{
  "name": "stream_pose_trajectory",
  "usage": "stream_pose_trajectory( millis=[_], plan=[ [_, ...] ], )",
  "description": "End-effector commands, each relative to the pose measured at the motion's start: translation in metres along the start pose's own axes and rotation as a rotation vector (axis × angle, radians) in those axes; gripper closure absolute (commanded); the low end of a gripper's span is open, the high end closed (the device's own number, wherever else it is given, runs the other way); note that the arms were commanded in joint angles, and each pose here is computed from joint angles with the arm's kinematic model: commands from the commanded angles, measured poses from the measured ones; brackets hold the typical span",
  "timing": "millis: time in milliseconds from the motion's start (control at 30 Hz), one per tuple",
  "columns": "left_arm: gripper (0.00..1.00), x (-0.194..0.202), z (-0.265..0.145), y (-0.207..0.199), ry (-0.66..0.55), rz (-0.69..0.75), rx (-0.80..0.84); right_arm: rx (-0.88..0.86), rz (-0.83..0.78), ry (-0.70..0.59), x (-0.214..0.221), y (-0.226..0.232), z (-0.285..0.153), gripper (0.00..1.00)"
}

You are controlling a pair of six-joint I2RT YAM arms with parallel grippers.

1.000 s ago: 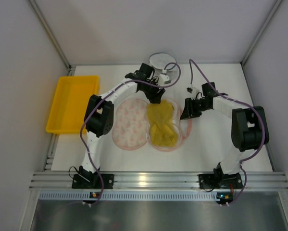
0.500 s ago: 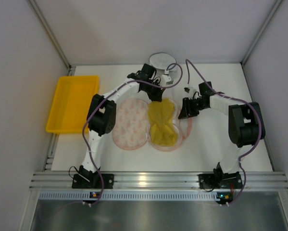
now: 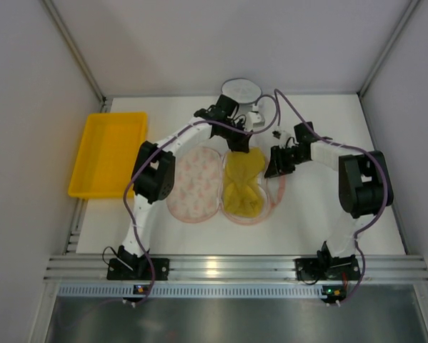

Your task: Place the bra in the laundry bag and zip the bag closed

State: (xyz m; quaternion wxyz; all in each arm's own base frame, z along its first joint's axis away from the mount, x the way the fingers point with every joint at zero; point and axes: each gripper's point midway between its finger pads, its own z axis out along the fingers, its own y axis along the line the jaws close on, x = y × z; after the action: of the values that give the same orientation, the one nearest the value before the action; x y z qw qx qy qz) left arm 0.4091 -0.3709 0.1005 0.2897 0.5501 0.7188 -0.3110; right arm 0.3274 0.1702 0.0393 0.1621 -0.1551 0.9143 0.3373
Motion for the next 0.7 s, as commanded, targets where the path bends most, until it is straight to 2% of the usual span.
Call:
stream_pose_trajectory(
  millis=[0, 67, 100, 133, 233, 333, 367, 400, 533, 600, 667],
  plan=[
    [1.0, -0.027, -0.004, -0.011, -0.071, 0.081, 0.043, -0.009, -0.096, -0.076, -0.023, 0.016, -0.018, 0.68],
    [0.97, -0.028, -0.002, -0.008, -0.065, 0.073, 0.027, -0.002, -0.102, -0.08, -0.022, 0.017, -0.022, 0.68],
    [0.86, -0.029, -0.001, -0.005, -0.06, 0.064, 0.011, 0.0, -0.104, -0.077, -0.02, 0.017, -0.023, 0.67],
    [0.69, -0.031, -0.004, 0.002, -0.051, 0.057, -0.028, 0.001, -0.108, -0.08, -0.02, 0.018, -0.025, 0.67],
    [0.56, -0.034, -0.018, 0.004, -0.042, 0.059, -0.08, 0.008, -0.12, -0.081, -0.02, 0.021, -0.032, 0.66],
    [0.5, -0.038, -0.04, -0.01, -0.052, 0.096, -0.082, 0.018, -0.134, -0.09, -0.022, 0.024, -0.041, 0.66],
    [0.37, -0.038, -0.045, -0.017, -0.056, 0.115, -0.069, 0.023, -0.138, -0.095, -0.023, 0.024, -0.044, 0.66],
    [0.33, -0.026, -0.044, -0.025, -0.034, 0.102, -0.053, 0.024, -0.14, -0.096, -0.022, 0.025, -0.046, 0.66],
    [0.32, -0.02, -0.055, -0.043, -0.02, 0.085, -0.056, 0.031, -0.147, -0.106, -0.023, 0.028, -0.056, 0.65],
    [0.33, -0.018, -0.057, -0.039, -0.009, 0.032, -0.089, 0.043, -0.142, -0.105, -0.023, 0.027, -0.058, 0.64],
    [0.33, -0.017, -0.066, -0.034, -0.013, -0.09, -0.131, 0.058, -0.129, -0.1, -0.021, 0.024, -0.062, 0.64]
  ],
)
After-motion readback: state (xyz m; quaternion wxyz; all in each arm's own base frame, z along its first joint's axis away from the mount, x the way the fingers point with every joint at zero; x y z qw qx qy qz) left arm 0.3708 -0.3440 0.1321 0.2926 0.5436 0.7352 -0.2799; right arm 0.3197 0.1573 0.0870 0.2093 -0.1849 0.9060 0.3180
